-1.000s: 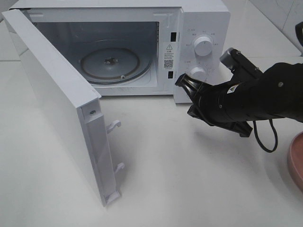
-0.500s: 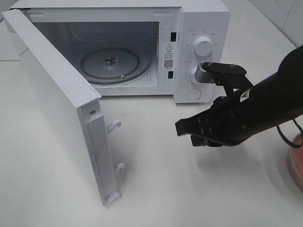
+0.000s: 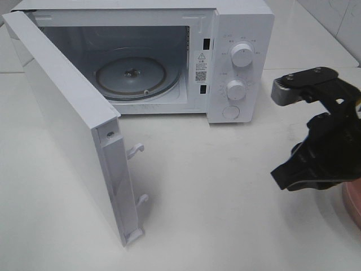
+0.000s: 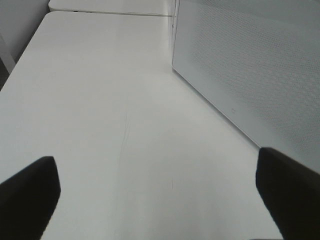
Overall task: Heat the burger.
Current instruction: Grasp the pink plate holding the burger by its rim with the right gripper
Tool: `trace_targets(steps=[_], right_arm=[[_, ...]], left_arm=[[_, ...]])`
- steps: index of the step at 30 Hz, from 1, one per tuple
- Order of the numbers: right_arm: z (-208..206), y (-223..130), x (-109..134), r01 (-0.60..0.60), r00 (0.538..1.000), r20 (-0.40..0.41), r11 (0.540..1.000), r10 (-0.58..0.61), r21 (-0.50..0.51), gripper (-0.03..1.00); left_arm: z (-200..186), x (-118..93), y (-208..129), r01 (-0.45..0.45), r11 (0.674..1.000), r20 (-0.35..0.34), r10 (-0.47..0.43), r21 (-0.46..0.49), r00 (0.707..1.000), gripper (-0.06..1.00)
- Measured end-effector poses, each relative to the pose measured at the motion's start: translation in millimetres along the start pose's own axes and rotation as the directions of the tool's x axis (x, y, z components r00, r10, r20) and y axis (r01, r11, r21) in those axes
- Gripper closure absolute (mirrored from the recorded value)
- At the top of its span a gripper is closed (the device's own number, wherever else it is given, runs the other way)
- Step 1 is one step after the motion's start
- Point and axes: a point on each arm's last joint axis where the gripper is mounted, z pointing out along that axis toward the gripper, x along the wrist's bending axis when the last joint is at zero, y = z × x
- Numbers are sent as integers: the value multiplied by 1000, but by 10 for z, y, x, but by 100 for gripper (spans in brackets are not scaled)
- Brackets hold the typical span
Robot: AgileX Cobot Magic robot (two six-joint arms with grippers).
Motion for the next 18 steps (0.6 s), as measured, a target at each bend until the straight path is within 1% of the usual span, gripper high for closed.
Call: trace_targets(steps=[1,2,3,4,5,6,7,8,9,10,11,12,13,15,16,18], right_arm=[[-58,-33,-63,2,1000,27,1000,-2,9,69],[-83,-53,-94,0,999,39,1000,-1,18,64],[-83,-53,-94,0,999,39,1000,-1,18,64],[-123,-86,-147,-5,998,61,999,3,35,53],[-123,-86,-147,-5,998,61,999,3,35,53],[-144,-104,-175,-8,997,73,999,5,43,47],[-164,-133,-231,-25,996,91,997,19,66,35],[-164,-133,-231,-25,996,91,997,19,66,35],[-174,-166,-284,-42,994,109,994,31,98,29],[-179,-180,-313,-49,992,120,992,35,112,19],[-179,-180,-313,-49,992,120,992,35,112,19],[-188,-202,-364,-58,989,142,989,38,133,12],[-188,-202,-364,-58,989,142,989,38,133,12],[-200,-217,-439,-66,983,177,987,40,144,8],[-200,-217,-439,-66,983,177,987,40,144,8],[-207,-225,-495,-73,978,206,987,43,145,7]], left_arm=[[0,0,0,0,1000,0,0,0,1000,-4],[0,0,0,0,1000,0,0,0,1000,-4],[0,0,0,0,1000,0,0,0,1000,-4],[0,0,0,0,1000,0,0,0,1000,-4],[0,0,0,0,1000,0,0,0,1000,-4],[0,0,0,0,1000,0,0,0,1000,-4],[0,0,0,0,1000,0,0,0,1000,-4],[0,0,0,0,1000,0,0,0,1000,-4],[0,0,0,0,1000,0,0,0,1000,-4],[0,0,0,0,1000,0,0,0,1000,-4],[0,0,0,0,1000,0,0,0,1000,-4],[0,0,0,0,1000,0,0,0,1000,-4],[0,0,0,0,1000,0,0,0,1000,-4],[0,0,0,0,1000,0,0,0,1000,-4],[0,0,0,0,1000,0,0,0,1000,-4],[0,0,0,0,1000,0,0,0,1000,-4]])
